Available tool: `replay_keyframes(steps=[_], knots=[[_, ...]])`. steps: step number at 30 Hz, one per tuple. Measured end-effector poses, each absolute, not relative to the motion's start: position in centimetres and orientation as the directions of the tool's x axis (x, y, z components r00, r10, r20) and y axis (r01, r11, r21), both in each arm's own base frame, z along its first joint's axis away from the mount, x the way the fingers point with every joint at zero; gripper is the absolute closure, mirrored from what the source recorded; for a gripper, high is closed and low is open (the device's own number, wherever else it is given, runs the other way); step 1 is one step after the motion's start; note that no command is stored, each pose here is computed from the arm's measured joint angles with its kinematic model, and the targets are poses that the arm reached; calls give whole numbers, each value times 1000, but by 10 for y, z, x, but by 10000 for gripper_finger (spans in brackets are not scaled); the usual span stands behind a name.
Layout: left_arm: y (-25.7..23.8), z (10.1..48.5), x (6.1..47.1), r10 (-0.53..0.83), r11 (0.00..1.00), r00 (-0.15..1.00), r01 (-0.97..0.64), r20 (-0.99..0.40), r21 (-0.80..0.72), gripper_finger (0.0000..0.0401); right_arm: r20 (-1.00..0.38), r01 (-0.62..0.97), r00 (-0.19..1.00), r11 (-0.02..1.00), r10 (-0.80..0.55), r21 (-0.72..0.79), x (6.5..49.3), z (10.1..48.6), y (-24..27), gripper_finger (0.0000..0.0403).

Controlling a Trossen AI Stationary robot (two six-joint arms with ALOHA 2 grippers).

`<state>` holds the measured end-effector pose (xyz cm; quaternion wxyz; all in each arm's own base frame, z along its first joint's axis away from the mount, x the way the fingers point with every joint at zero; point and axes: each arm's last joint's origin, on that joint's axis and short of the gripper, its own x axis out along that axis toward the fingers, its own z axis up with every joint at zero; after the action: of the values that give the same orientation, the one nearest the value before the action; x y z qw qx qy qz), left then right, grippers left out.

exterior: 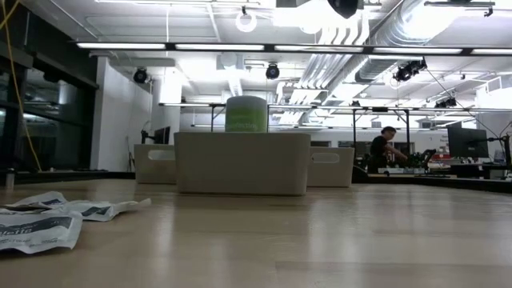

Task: Pick & Place First Aid Supplies
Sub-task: Put the towelette pack into the right bin

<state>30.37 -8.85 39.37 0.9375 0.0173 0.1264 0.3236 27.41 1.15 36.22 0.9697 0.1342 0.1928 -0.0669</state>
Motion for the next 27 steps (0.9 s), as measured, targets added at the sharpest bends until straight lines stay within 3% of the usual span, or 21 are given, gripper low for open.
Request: replay_keyframes(steps=[10, 18, 27], knots=[[-73, 398, 264, 670, 733, 678, -668, -301, 128, 199, -533, 370, 818, 907, -215, 202, 243, 360, -24, 402], [-66, 386, 244, 694, 688, 598, -715, -401, 124, 199, -628, 488, 704, 868, -333, 87, 234, 348, -67, 403], [-84, 382, 229, 705, 679, 601, -725, -376, 114, 199, -730, 547, 588, 836, -349, 41, 239, 317, -130, 403]])
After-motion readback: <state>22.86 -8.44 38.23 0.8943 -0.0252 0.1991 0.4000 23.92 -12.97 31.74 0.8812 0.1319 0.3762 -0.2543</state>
